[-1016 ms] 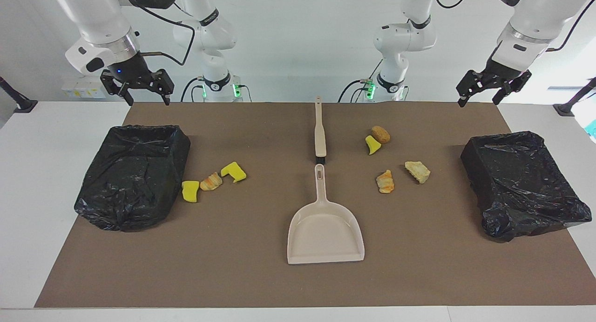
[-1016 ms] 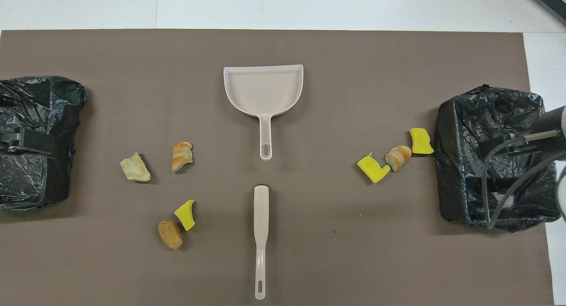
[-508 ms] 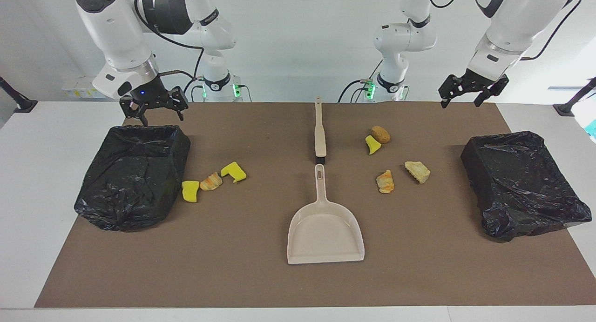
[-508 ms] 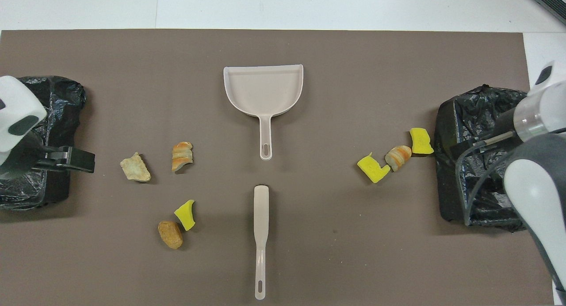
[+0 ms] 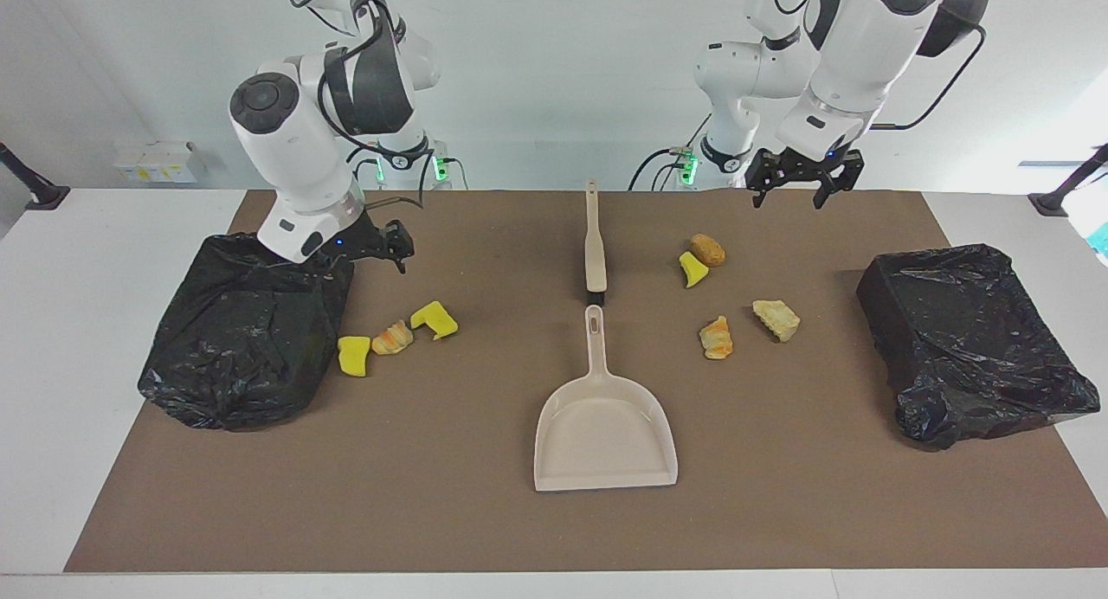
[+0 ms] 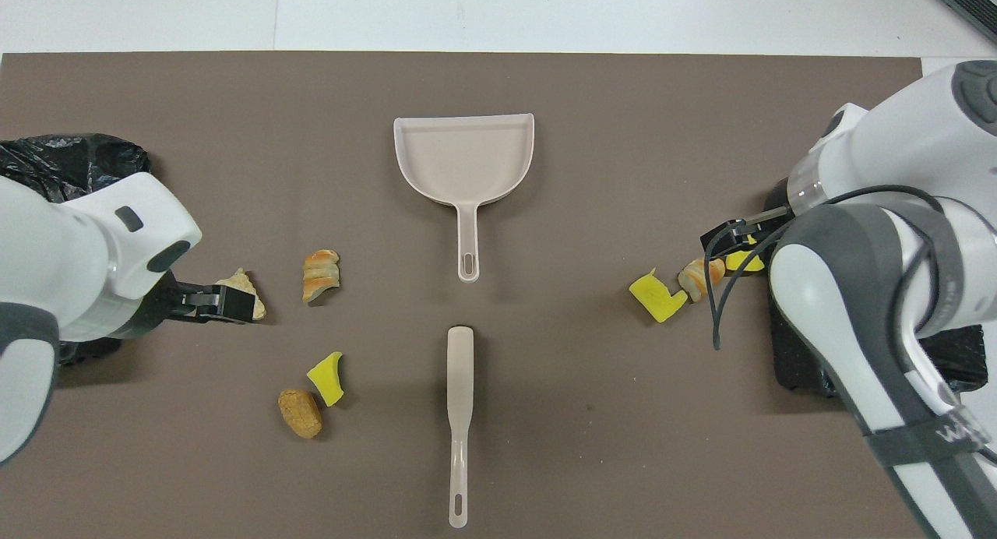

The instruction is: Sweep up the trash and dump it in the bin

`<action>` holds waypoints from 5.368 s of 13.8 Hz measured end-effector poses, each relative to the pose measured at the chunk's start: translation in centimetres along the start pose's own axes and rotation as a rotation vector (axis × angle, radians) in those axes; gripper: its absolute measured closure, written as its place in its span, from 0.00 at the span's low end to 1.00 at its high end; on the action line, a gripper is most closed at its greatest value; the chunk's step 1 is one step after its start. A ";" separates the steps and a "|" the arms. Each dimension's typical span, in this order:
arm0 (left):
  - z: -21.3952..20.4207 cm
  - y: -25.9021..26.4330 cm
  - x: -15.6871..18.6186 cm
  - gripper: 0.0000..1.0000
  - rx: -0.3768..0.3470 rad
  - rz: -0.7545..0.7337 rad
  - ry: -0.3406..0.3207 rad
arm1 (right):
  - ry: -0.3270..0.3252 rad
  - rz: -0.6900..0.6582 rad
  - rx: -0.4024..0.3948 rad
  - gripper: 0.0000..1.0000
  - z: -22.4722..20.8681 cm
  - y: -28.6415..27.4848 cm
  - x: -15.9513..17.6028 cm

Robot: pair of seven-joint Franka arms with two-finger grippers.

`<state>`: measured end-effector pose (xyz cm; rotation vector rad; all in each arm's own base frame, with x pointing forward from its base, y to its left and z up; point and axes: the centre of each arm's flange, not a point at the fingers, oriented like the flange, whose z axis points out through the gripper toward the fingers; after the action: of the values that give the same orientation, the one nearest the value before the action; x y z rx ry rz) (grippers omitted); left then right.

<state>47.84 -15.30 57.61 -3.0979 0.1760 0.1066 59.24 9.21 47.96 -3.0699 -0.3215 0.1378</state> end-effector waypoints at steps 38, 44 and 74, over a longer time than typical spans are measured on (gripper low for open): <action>24.2 25.3 -18.3 0.00 -0.001 0.044 0.010 | 0.111 0.109 0.085 0.67 11.4 -26.7 10.4; 24.3 25.5 -18.5 0.18 0.000 0.032 0.009 | 0.022 -0.091 0.043 0.67 7.3 -19.9 9.5; 14.1 12.0 -15.8 0.74 0.025 -0.253 -0.057 | -0.156 -1.216 -0.081 0.67 7.2 -14.8 -5.6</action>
<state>29.90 -24.84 44.32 -3.0555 -0.2142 0.1818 50.08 22.76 42.16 -2.3543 -2.0567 0.2840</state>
